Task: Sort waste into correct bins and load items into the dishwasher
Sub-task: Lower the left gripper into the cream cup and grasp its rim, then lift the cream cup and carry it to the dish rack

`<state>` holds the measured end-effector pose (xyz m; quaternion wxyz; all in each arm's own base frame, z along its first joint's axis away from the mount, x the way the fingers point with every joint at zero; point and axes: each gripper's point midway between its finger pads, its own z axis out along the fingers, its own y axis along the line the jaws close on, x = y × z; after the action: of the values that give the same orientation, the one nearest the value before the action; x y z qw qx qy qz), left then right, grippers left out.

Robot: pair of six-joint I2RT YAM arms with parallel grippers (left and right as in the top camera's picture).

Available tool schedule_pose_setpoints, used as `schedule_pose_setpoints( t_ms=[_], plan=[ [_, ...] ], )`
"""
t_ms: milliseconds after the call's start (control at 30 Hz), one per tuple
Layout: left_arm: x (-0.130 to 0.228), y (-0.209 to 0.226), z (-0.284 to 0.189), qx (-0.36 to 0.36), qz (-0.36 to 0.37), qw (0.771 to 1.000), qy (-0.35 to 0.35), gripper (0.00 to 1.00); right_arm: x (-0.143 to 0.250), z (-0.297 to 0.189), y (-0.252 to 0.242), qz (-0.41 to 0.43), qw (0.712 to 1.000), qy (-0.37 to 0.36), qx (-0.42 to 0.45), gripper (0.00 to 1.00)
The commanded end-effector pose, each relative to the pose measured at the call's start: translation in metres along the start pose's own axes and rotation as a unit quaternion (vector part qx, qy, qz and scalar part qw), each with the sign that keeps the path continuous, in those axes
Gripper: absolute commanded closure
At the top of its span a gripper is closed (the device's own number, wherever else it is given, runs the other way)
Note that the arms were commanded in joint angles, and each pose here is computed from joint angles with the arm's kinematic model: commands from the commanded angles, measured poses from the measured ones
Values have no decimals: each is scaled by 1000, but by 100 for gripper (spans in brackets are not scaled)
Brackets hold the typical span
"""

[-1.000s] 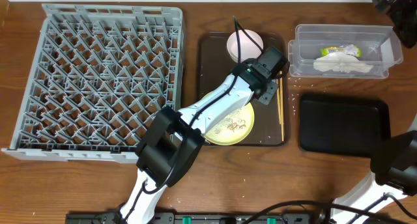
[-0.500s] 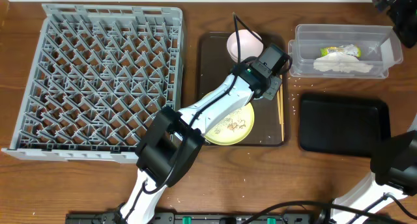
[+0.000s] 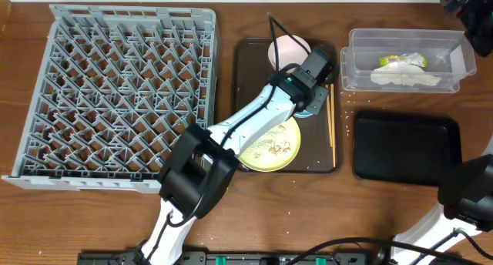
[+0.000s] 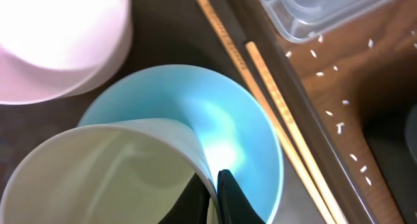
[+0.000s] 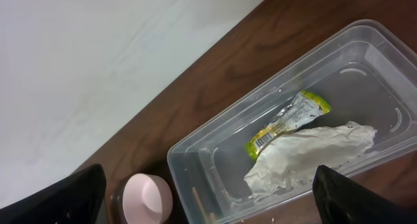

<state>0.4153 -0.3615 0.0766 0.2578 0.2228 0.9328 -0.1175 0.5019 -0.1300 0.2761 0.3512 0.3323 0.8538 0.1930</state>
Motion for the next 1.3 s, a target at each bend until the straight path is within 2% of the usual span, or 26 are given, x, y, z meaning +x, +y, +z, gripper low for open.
schedule_pose_setpoints(
  t_ms=[0,267,533,700,833,967,1267],
  plan=[
    [-34,10,-28,3,-59,997,-47,92,-4,-9,0,3,1000,-10,1,1],
    [-62,19,-68,11,-86,992,-94,92,-4,-9,0,3,1000,-10,1,1],
    [-88,41,-106,21,-182,973,-141,93,-4,-9,0,3,1000,-10,1,1],
    [-105,93,-138,17,-285,942,-177,93,-4,-9,0,3,1000,-10,1,1],
    [-110,135,-151,72,-339,923,-170,93,-4,-9,0,3,1000,-10,1,1],
    [-101,180,-158,147,-400,894,-137,93,-4,-9,0,3,1000,-10,1,1],
    [-70,273,-183,183,-513,829,-125,93,-4,-9,0,3,1000,-10,1,1]
  ],
)
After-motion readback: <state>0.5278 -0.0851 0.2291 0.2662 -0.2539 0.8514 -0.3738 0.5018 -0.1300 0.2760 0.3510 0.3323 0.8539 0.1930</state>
